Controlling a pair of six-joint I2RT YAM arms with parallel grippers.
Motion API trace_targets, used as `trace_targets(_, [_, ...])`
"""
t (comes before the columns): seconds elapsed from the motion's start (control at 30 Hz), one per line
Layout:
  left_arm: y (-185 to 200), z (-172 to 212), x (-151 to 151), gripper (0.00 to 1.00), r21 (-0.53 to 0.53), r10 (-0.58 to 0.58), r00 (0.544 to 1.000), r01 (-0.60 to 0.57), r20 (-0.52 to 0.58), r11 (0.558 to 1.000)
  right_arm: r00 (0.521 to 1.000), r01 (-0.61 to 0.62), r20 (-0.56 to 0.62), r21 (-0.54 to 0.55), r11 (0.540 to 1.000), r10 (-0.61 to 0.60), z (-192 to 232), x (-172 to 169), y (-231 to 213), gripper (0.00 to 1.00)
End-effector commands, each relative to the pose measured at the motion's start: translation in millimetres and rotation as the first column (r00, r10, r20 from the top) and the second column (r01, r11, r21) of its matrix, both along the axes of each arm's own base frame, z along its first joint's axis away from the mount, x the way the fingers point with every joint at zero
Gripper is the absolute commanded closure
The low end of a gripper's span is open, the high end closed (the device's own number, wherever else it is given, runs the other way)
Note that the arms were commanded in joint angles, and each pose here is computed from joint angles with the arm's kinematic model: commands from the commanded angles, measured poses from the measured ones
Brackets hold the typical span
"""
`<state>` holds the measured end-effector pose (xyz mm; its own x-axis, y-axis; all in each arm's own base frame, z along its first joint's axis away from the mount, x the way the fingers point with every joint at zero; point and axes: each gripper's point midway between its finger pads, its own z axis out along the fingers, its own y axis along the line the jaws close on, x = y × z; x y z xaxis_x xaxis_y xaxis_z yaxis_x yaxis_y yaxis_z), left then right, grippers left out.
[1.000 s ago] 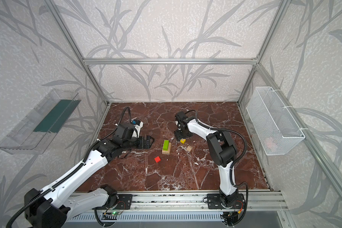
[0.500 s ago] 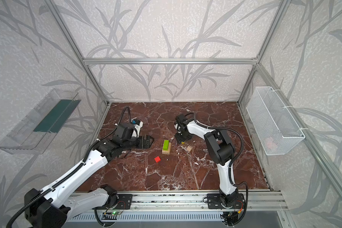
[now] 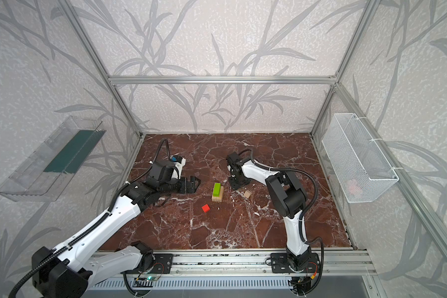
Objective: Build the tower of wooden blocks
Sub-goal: 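Grasp the yellow window-print block with the right gripper and lift it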
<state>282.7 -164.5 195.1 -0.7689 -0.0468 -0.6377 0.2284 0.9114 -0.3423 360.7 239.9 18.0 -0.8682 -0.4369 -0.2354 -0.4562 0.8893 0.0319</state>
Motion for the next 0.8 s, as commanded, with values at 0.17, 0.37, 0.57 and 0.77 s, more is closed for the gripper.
trace_targets(0.17, [-0.9, 2.6, 1.9, 0.01, -0.010, -0.009, 1.000, 0.009, 0.014, 1.000, 1.000, 0.004, -0.004, -0.054, 0.999, -0.005, -5.7, -4.2, -9.1, 0.62])
trace_targets(0.37, [-4.2, 0.6, 0.6, 0.01, -0.020, -0.024, 1.000, 0.024, 0.000, 1.000, 1.000, -0.009, 0.029, -0.030, 0.999, 0.010, 7.4, -2.8, -6.6, 0.71])
trace_targets(0.57, [-11.7, 1.3, -3.4, 0.01, -0.046, -0.062, 0.998, 0.062, -0.011, 0.997, 0.996, -0.029, 0.090, 0.028, 0.999, 0.026, 40.4, -11.2, -3.0, 0.77])
trace_targets(0.77, [-24.9, 6.0, -11.1, 0.01, -0.085, -0.125, 0.992, 0.124, -0.012, 0.989, 0.989, -0.072, 0.136, 0.063, 0.995, 0.063, 78.3, -26.0, 1.7, 0.80])
